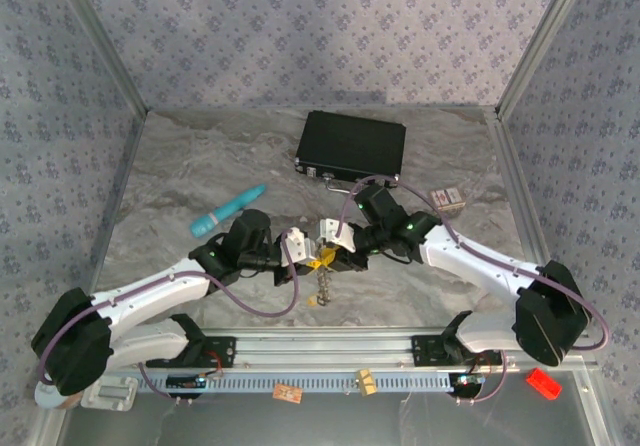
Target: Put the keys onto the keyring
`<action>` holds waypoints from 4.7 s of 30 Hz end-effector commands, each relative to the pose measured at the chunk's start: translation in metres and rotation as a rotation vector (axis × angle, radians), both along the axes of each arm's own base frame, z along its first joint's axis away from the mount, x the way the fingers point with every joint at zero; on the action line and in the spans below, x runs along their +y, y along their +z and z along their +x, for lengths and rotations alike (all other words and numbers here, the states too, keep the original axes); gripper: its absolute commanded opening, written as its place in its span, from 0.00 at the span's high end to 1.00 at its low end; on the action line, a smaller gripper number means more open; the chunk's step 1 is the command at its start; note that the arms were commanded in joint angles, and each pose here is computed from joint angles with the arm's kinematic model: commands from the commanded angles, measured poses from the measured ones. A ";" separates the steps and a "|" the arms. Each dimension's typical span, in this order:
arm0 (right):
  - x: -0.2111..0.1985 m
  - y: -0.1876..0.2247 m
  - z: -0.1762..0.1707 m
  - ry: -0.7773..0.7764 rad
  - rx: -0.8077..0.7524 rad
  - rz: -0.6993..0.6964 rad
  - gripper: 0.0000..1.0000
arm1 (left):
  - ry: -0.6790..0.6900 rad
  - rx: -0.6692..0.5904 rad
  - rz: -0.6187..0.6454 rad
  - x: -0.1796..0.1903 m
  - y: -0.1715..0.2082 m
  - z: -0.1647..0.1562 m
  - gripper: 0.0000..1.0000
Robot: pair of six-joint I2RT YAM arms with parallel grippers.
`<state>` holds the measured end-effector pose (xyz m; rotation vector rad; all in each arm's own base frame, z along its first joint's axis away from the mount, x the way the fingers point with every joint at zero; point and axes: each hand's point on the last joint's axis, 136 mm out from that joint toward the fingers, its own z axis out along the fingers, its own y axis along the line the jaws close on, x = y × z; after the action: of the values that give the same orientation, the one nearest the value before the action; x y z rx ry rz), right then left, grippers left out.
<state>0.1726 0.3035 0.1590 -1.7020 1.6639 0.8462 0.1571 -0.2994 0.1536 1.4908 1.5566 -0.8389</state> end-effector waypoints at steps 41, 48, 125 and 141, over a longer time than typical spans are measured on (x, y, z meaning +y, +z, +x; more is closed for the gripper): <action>0.004 0.007 -0.004 0.030 -0.081 0.055 1.00 | 1.468 1.046 -0.038 0.139 -0.078 0.027 0.26; 0.004 0.007 -0.006 0.029 -0.083 0.053 1.00 | 1.426 1.165 0.075 0.105 -0.091 0.023 0.46; 0.002 0.022 -0.009 0.024 -0.091 0.112 1.00 | 0.806 0.245 -0.066 0.087 0.027 0.054 1.00; 0.003 0.027 -0.017 0.102 -0.100 0.116 1.00 | 0.088 -0.384 0.014 0.043 0.050 -0.007 1.00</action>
<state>0.1610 0.3041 0.1718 -1.7066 1.5207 0.8427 0.1611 -0.2473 0.1907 1.3477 1.5645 -0.5107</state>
